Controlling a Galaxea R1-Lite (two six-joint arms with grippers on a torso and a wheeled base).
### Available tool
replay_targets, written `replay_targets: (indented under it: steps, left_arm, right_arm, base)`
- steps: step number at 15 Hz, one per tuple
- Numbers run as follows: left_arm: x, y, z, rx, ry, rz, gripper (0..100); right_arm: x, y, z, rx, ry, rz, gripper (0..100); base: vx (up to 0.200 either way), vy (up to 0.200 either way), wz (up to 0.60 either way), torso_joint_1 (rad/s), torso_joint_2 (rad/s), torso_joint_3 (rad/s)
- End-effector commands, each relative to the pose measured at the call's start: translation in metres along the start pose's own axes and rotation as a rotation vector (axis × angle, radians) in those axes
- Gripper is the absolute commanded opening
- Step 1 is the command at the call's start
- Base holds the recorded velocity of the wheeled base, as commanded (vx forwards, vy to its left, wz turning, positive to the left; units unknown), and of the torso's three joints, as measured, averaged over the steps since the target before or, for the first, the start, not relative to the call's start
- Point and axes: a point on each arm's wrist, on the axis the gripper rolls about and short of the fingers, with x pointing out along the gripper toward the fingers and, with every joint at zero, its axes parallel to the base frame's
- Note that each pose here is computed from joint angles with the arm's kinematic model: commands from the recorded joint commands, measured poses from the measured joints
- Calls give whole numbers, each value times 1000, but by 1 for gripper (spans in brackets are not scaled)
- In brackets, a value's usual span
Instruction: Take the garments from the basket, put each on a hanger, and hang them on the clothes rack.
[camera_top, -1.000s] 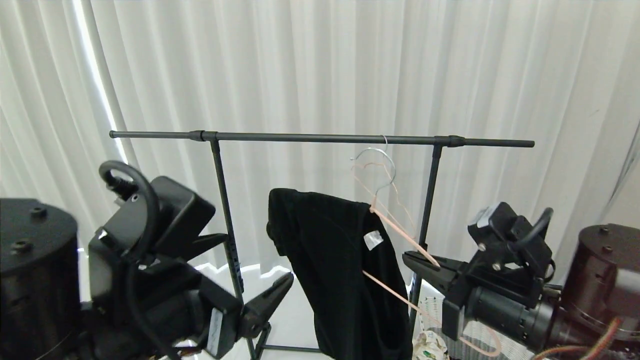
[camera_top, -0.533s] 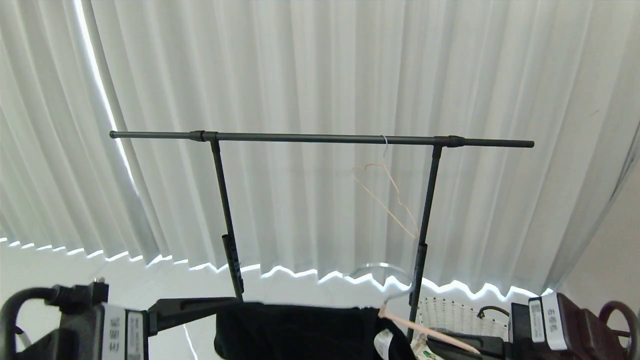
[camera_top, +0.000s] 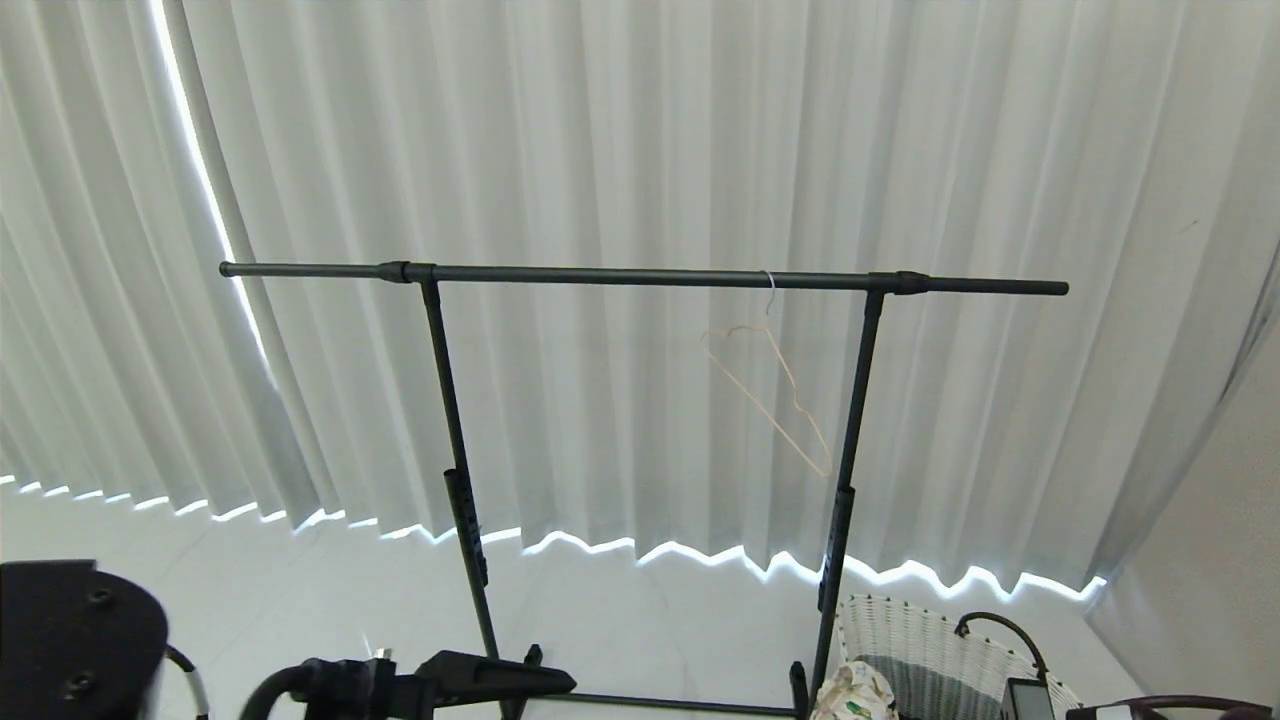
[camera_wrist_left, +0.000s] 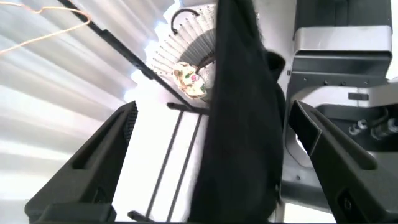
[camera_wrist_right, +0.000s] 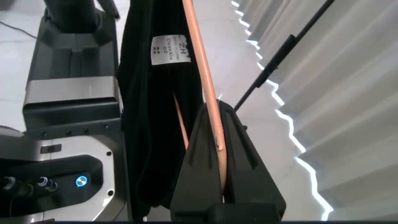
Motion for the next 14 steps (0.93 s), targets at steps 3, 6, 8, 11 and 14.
replay_targets:
  steps: [3,6,8,11,14]
  left_arm:
    - [22,4,-6,-31,81,-45,100]
    - [24,8,-4,-36,82,-37,0]
    - [24,7,-5,-37,84,-38,0]
    - [25,7,-5,-38,86,-38,0]
    - [25,7,-6,-39,87,-38,0]
  right_arm:
    - [0,2,2,-8,-10,10,0]
    - [1,6,6,-25,-25,31,0]
    - [2,6,7,-27,-30,30,0]
    - [1,6,7,-27,-30,20,0]
    - [1,6,7,-40,-30,22,0]
  base:
    - [0,0,0,0,0,0]
    - [0,0,0,0,0,0]
    - [0,0,0,0,0,0]
    - [0,0,0,0,0,0]
    - [0,0,0,0,0,0]
